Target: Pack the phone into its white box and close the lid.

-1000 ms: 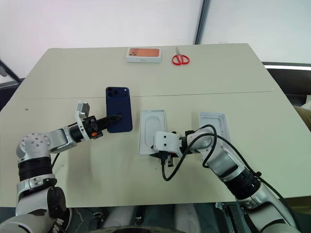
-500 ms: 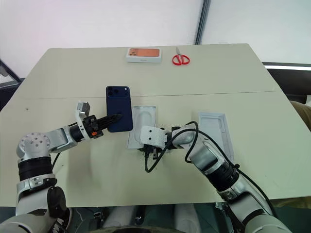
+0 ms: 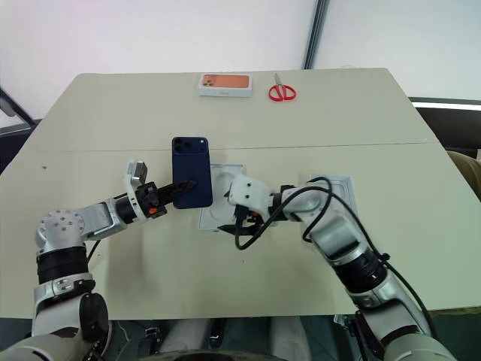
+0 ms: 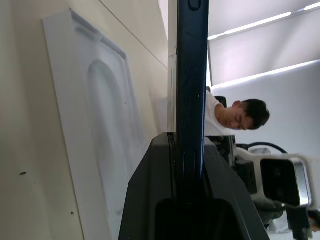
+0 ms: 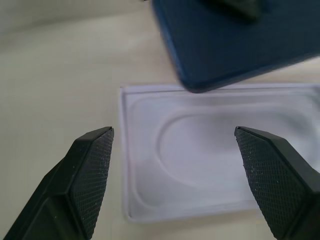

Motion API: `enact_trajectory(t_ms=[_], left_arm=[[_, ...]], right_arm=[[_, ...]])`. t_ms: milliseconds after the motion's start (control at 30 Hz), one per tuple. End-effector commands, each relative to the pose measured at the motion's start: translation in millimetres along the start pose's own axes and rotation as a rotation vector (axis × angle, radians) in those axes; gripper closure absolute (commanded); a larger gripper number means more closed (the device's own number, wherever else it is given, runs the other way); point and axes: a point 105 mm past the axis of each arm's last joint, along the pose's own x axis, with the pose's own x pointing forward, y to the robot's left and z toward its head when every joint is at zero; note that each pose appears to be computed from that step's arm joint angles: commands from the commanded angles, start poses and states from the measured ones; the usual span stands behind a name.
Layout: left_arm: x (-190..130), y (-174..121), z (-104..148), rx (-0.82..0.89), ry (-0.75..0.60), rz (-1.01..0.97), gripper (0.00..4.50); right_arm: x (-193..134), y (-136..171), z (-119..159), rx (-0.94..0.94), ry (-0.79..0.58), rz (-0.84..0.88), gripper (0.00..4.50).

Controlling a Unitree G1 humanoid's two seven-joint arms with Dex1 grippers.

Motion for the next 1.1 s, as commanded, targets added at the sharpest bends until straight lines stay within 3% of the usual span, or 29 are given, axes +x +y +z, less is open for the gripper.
enact_trajectory(t_ms=[33, 300, 633, 900, 1100], left_arm=[[9.4, -12.9, -5.0, 0.013, 0.017, -0.061, 4.50], [18.5, -5.1, -29.8, -0.012, 0.093, -0.036, 4.50], [21.2, 5.6, -35.4, -0.041, 0.110, -0.010, 4.50], [27.9, 5.6, -41.2, 0.006, 0.143, 0.029, 0.69], [28.7, -6.9, -41.0, 0.067, 0.188, 0.016, 0.69]], right_arm=[[-31.9, -11.3, 1.9, 0.020, -0.064, -0.081, 0.46], [-63.6, -11.6, -18.2, 0.090, -0.060, -0.170, 0.46], [-57.2, -11.2, -21.7, 0.069, -0.044, -0.197, 0.46], [-51.0, -11.2, -19.4, 0.065, -0.051, -0.189, 0.40], [-46.4, -13.1, -18.6, 0.046, -0.049, -0.185, 0.40]])
